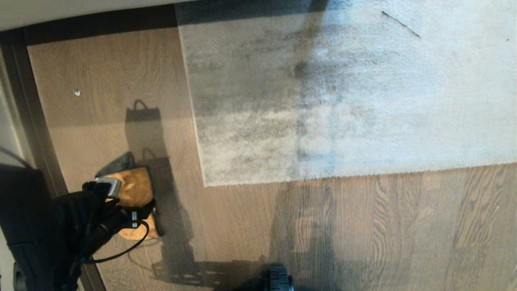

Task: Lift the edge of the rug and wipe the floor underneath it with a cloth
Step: Pick up the rag

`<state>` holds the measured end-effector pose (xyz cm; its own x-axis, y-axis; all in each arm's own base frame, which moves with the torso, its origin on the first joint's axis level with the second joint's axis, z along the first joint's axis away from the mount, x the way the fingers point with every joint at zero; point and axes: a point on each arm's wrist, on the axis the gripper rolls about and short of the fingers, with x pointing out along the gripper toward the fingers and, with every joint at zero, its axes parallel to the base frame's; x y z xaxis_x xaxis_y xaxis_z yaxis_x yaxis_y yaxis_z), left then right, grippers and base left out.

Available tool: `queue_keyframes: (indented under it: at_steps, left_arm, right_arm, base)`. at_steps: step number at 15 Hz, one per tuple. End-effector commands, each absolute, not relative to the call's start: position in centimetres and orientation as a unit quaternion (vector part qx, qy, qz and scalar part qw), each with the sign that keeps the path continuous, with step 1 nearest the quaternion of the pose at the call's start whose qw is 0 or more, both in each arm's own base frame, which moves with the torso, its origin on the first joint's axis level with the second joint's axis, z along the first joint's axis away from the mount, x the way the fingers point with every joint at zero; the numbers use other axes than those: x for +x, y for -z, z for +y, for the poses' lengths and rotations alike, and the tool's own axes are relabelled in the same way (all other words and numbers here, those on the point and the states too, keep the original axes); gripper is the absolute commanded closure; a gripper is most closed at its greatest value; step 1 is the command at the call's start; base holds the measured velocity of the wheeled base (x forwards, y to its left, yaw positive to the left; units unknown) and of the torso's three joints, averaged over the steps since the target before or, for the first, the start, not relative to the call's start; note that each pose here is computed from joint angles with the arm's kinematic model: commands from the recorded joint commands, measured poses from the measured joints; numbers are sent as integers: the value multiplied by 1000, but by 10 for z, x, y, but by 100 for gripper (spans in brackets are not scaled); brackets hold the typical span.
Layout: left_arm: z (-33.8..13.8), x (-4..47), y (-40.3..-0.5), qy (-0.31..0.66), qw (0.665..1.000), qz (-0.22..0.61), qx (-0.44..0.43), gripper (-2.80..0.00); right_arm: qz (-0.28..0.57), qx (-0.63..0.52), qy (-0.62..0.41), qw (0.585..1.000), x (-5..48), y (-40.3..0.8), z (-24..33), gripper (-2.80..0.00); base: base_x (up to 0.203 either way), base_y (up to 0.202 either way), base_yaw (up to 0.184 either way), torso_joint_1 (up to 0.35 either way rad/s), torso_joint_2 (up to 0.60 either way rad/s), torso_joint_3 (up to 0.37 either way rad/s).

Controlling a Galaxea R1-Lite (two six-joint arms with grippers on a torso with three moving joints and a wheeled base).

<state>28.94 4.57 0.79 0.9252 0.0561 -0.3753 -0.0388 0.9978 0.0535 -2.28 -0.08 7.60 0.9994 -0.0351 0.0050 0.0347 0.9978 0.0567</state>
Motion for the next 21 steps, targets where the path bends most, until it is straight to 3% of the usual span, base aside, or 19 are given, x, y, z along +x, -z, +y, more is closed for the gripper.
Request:
queue_keyframes:
  at_steps: [1, 12, 21]
  left_arm:
    - [45, 293, -9, -24, 984, 172, 25, 0]
    - [45, 291, -17, -23, 986, 161, 26, 0]
    - [38, 234, -75, -32, 993, 106, 30, 0]
  right_arm:
    - [-4, 28, 18, 999, -23, -76, -1, 0]
    - [-4, 28, 18, 999, -23, -76, -1, 0]
    - [-4, 28, 18, 999, -23, -76, -1, 0]
  base:
    - [0, 0, 0, 0, 0, 0]
    - [0, 0, 0, 0, 0, 0]
    - [0, 0, 0, 0, 0, 0]
